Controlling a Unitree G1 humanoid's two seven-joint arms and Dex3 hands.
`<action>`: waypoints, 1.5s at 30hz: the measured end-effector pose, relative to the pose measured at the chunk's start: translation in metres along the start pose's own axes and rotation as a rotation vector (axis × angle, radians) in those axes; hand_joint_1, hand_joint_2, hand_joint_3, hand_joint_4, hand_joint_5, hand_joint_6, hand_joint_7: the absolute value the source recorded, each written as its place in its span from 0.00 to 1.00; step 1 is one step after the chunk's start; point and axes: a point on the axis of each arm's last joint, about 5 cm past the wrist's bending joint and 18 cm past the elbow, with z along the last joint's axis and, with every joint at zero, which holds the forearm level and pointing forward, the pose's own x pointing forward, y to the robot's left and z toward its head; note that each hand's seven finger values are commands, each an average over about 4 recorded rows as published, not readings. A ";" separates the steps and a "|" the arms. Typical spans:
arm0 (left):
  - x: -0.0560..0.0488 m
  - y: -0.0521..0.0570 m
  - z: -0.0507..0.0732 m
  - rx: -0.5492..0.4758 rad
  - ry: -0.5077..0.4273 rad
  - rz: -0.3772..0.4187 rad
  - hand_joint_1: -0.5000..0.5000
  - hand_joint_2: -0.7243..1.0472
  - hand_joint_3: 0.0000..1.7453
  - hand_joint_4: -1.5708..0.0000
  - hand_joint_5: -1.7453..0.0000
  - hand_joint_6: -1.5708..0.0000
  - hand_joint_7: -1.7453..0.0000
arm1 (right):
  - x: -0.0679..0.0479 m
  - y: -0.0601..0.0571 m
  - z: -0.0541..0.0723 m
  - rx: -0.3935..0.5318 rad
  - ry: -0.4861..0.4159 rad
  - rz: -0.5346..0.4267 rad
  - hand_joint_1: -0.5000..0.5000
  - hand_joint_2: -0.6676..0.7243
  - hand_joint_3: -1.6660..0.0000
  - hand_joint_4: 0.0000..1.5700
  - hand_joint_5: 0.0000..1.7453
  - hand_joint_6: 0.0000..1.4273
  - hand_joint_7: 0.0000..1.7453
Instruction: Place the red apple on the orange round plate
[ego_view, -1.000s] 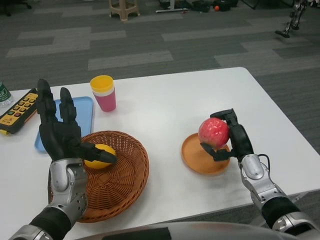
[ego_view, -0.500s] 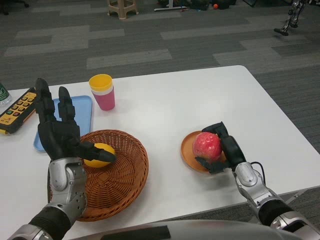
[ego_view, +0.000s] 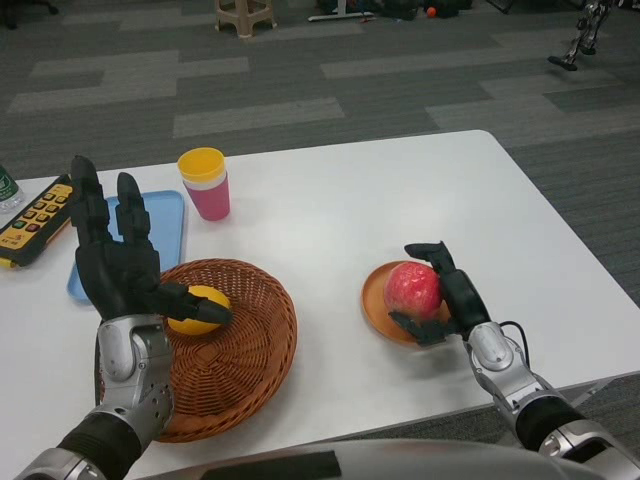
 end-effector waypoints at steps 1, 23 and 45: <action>0.000 0.000 0.000 0.000 0.000 0.000 0.00 0.04 0.05 0.88 1.00 1.00 1.00 | 0.000 0.000 0.000 0.000 0.000 0.000 0.08 0.09 0.11 0.00 0.06 0.00 0.27; 0.000 0.000 0.000 0.000 0.000 0.000 0.00 0.05 0.05 0.89 1.00 1.00 1.00 | 0.001 0.000 0.001 0.000 0.004 0.065 0.07 0.15 0.79 0.00 0.00 0.00 0.00; 0.000 0.000 0.000 -0.001 0.000 0.000 0.00 0.05 0.05 0.88 1.00 1.00 1.00 | 0.008 -0.004 0.017 0.023 -0.092 0.046 0.04 0.73 1.00 0.00 0.00 0.00 0.00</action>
